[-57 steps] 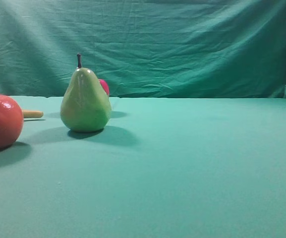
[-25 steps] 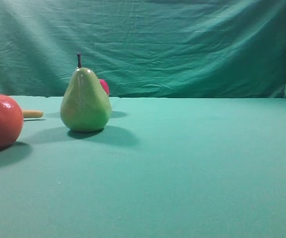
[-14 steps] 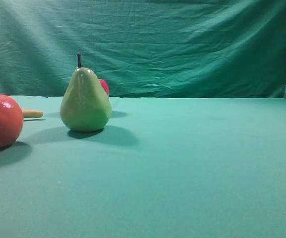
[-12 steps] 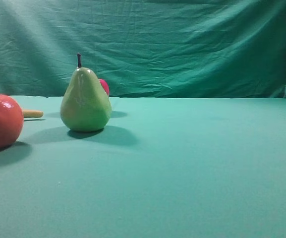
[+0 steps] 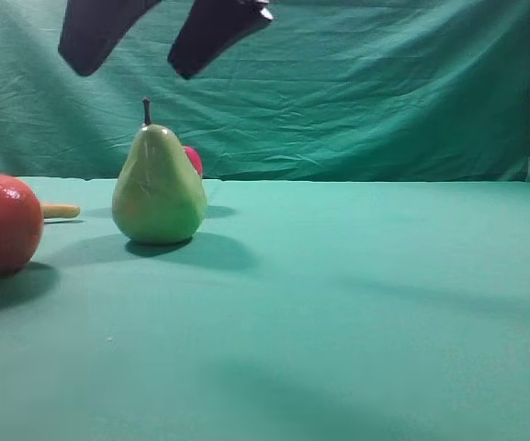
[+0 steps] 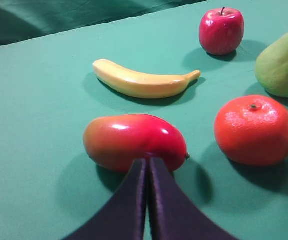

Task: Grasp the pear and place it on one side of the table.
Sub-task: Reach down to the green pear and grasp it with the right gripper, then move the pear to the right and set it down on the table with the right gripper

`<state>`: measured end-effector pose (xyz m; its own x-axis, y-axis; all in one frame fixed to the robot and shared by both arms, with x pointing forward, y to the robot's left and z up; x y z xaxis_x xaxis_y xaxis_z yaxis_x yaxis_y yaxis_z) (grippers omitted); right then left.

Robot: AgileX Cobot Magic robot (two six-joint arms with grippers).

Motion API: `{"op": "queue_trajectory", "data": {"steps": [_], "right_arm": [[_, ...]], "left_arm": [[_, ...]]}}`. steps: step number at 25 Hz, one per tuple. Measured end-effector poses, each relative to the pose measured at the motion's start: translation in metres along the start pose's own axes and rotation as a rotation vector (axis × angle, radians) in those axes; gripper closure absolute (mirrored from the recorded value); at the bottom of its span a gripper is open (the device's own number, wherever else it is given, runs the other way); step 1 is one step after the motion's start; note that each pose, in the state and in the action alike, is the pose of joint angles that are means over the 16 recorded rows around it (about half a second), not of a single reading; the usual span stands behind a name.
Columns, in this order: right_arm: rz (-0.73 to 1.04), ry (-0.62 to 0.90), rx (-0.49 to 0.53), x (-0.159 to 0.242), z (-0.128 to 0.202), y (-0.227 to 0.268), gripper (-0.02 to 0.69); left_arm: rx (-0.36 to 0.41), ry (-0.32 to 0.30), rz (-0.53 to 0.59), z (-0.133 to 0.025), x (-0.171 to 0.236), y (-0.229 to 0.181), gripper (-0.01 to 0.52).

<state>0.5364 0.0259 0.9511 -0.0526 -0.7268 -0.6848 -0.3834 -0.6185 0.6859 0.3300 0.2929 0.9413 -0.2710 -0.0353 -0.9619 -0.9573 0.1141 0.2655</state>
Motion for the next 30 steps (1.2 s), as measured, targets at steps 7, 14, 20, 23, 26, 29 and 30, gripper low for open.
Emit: {"op": "queue_trajectory", "data": {"steps": [7,14,20,23,26,29,30], "right_arm": [[0.034,-0.061,0.031,0.019,-0.007,-0.026,0.068],[0.031,-0.099,0.002,0.017,-0.01,-0.023,0.168],[-0.006,-0.12,-0.035,-0.002,-0.026,0.03,0.222],[0.005,-0.147,-0.03,-0.005,-0.039,0.071,0.221],[0.043,-0.194,0.012,0.004,-0.052,0.117,0.221],[0.102,-0.269,0.088,0.026,-0.061,0.158,0.221],[0.124,-0.301,0.116,0.036,-0.062,0.169,0.221]], "left_arm": [[0.0,0.0,0.0,0.0,0.0,0.0,0.514],[0.0,0.0,0.0,0.0,0.0,0.0,0.514],[0.0,0.0,0.0,0.0,0.0,0.0,0.514],[0.0,0.0,0.0,0.0,0.0,0.0,0.514],[0.0,0.0,0.0,0.0,0.0,0.0,0.514],[0.0,0.0,0.0,0.0,0.0,0.0,0.514],[0.0,0.0,0.0,0.0,0.0,0.0,0.514]]}}
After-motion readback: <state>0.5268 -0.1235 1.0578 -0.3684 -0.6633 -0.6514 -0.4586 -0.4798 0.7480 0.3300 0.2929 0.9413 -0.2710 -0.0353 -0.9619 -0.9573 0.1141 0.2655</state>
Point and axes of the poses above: a point on each arm's last joint axis where the gripper is mounted, y pointing back along that axis away from the gripper, z along the wrist's bending axis when the last joint is at zero, x = y × z, the point moved 4 cm from there along -y, pointing out along that axis toward the gripper, and after that the axes turned 11 degrees about y, right-handed, at the moved point
